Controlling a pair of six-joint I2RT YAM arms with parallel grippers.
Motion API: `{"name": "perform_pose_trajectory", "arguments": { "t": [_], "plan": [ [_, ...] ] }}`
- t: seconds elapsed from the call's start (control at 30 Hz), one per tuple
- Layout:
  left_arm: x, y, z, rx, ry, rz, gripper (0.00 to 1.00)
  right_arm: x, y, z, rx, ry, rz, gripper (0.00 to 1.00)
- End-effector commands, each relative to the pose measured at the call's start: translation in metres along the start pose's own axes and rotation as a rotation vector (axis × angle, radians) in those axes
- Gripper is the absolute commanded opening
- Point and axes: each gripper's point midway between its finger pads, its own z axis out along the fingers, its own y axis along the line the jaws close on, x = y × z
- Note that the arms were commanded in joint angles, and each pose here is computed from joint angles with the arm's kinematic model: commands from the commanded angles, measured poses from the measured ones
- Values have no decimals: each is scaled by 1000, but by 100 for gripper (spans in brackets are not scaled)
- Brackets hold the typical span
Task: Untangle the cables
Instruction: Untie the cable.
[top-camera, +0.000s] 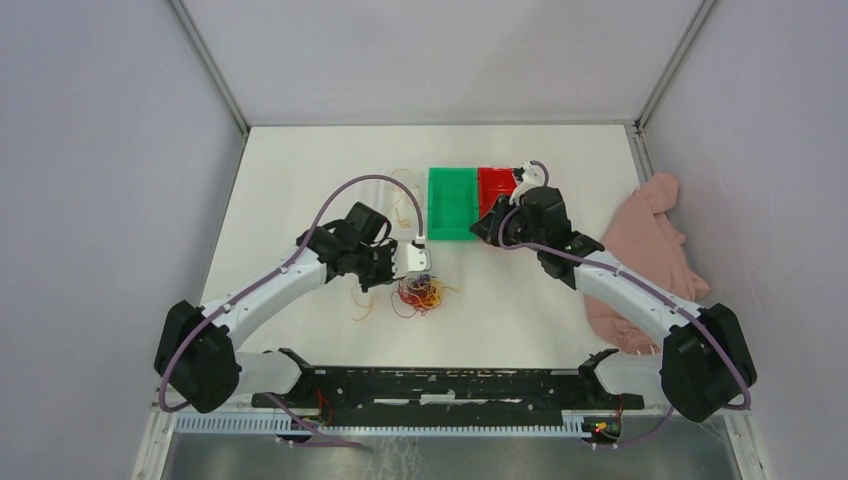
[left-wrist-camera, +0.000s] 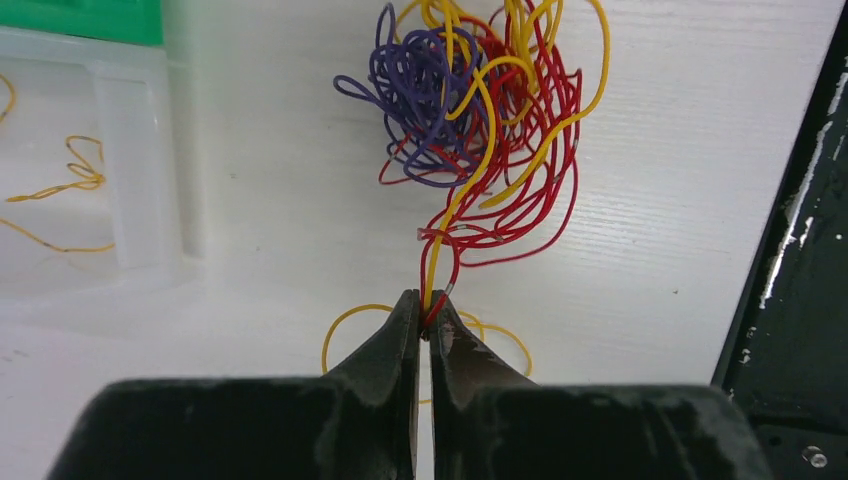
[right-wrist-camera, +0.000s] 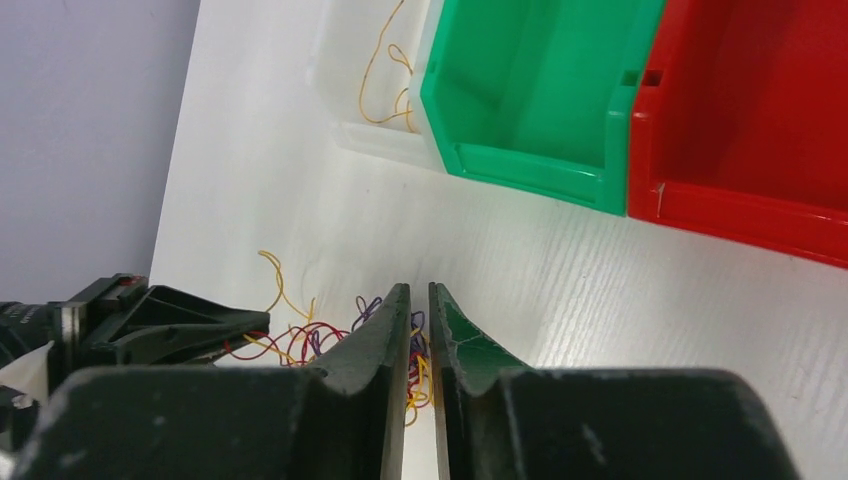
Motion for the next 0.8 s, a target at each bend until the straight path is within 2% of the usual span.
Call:
{"name": "perform_pose_trajectory", "arguments": {
  "t": [0.0, 0.1, 0.13, 0.2, 0.3, 0.5, 0.77],
  "plan": [
    [-23, 0, -33, -3, -34, 32, 10, -18, 37, -6, -113, -58, -26, 20],
    [-31, -3, -43, -1, -68, 41, 16, -13, 48, -5, -140, -46, -43, 24],
    [-31, -5, -43, 1, -74, 45, 23, -11, 53, -4, -152, -40, -48, 27],
    [-27, -9, -40, 14, -73, 47, 49, -5, 62, -2, -178, -26, -61, 34],
    [-13, -13, -29, 20, -40, 41, 63, 6, 67, 2, -189, 1, -68, 38],
    [38, -6, -23, -17, 115, 62, 65, 26, 69, 9, -188, 34, -81, 41],
    [98, 44, -23, -92, 133, -73, 66, 35, 71, 14, -184, 53, -98, 41]
  ]
}}
